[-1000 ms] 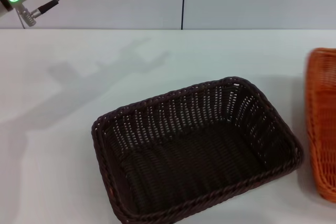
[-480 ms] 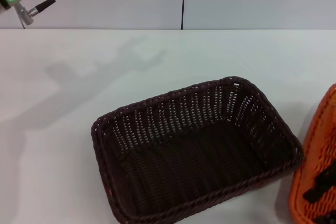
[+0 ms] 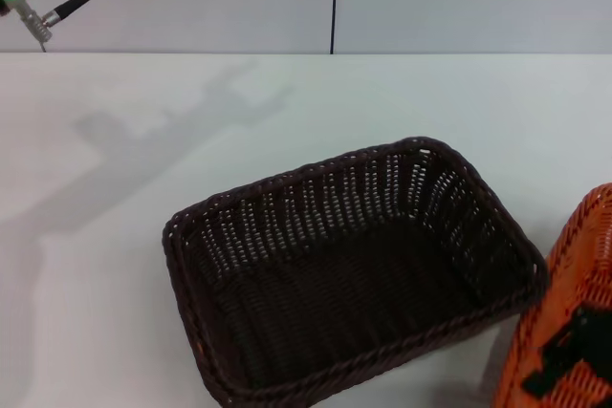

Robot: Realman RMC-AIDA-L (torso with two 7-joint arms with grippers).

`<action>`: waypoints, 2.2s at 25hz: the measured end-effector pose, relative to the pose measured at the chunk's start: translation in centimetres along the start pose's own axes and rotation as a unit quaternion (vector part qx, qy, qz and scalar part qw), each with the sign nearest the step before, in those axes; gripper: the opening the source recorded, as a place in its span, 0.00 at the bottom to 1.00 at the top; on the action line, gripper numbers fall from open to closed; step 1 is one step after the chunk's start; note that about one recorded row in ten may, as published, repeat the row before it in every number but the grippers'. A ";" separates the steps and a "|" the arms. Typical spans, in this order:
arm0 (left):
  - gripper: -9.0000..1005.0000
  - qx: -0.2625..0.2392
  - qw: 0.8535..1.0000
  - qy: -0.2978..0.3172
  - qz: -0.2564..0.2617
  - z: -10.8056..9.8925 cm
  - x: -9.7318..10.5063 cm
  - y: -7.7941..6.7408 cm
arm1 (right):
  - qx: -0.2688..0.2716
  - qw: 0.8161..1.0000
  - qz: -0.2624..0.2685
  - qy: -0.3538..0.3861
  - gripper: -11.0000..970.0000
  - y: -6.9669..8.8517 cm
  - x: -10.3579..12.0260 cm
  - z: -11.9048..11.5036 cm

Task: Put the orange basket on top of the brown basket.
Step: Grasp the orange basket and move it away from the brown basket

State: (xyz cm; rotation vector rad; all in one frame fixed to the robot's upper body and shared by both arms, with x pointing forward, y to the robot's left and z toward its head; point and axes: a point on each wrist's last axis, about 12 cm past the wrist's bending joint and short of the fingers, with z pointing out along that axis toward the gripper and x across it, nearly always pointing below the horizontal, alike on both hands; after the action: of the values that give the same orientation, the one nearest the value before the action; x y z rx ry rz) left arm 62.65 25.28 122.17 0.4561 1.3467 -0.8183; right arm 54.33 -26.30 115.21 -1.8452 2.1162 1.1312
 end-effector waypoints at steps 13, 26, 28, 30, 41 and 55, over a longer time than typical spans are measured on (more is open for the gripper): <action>0.85 -0.005 1.000 -0.002 -0.002 0.1 0.0 0.2 | 0.259 0.957 0.105 -0.074 0.59 2.6 5.8 -14.7; 0.85 -0.007 1.000 0.002 -0.004 1.0 0.2 0.4 | 0.324 0.925 0.197 -0.030 0.58 1.5 10.0 -14.4; 0.85 -0.006 1.000 0.002 -0.004 1.0 0.2 0.3 | 0.325 0.924 0.199 -0.031 0.58 1.4 10.2 -14.3; 0.85 -0.005 1.000 0.002 -0.003 1.1 0.2 0.3 | 0.328 0.922 0.203 -0.033 0.57 1.0 10.5 -13.9; 0.84 -0.007 1.000 0.002 -0.008 0.8 0.4 0.4 | 0.335 0.919 0.193 -0.077 0.57 -2.4 10.4 -9.0; 0.84 -0.009 1.000 0.003 -0.010 0.5 0.5 0.4 | 0.302 0.927 0.204 -0.088 0.24 -1.2 11.5 -8.4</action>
State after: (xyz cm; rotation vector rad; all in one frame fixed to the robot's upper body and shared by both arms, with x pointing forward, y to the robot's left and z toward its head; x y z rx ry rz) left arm 63.30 25.10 121.66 0.4319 1.3639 -0.8204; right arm 55.61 -40.52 114.50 -1.0261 2.4289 0.5524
